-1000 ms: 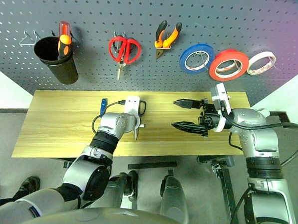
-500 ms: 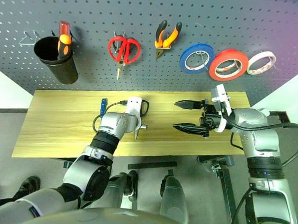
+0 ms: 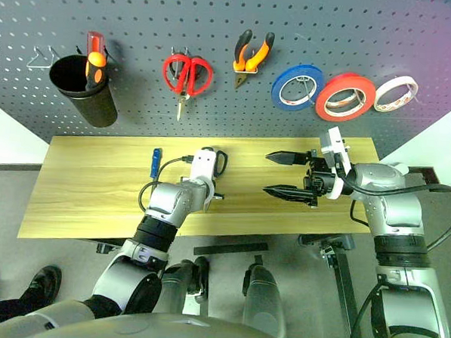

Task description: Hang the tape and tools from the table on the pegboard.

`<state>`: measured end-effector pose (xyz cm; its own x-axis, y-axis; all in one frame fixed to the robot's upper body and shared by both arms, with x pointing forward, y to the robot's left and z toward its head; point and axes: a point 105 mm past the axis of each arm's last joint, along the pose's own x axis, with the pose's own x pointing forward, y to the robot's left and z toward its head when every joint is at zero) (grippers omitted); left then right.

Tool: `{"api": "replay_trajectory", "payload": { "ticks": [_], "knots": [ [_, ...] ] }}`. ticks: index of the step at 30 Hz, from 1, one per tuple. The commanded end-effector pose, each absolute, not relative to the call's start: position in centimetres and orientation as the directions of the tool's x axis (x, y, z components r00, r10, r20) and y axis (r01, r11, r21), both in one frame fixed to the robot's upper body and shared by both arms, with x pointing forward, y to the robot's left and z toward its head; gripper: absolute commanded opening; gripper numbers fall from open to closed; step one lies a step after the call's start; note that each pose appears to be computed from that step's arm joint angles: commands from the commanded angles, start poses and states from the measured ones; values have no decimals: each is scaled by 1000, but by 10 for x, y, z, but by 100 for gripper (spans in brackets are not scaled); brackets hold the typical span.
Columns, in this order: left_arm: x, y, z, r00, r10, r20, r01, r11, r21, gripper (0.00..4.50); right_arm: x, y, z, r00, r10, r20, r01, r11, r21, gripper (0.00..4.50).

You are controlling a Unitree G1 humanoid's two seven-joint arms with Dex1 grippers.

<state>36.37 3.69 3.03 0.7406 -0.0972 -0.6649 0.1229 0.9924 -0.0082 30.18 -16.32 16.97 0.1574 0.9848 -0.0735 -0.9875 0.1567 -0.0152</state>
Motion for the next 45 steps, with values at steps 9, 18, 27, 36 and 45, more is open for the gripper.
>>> {"api": "replay_trajectory", "payload": {
  "ticks": [9, 18, 27, 36, 45],
  "knots": [
    [351, 12, 28, 684, -157, -712, 105, 988, -117, 76, 303, -163, 178, 153, 986, -61, -987, 149, -57, 450],
    [350, 12, 27, 660, -158, -734, 109, 987, -115, 329, 303, -163, 178, 152, 986, -60, -987, 149, -59, 450],
    [364, 15, 36, 696, -115, -709, 70, 993, -93, 354, 304, -163, 179, 155, 986, -58, -986, 152, -63, 450],
    [371, 16, 31, 667, -48, -744, 75, 997, 3, 354, 304, -163, 180, 163, 985, -56, -985, 159, -65, 450],
    [360, 9, 16, 584, -52, -810, 127, 992, 28, 301, 305, -163, 181, 177, 983, -48, -982, 173, -71, 450]
  ]
}}
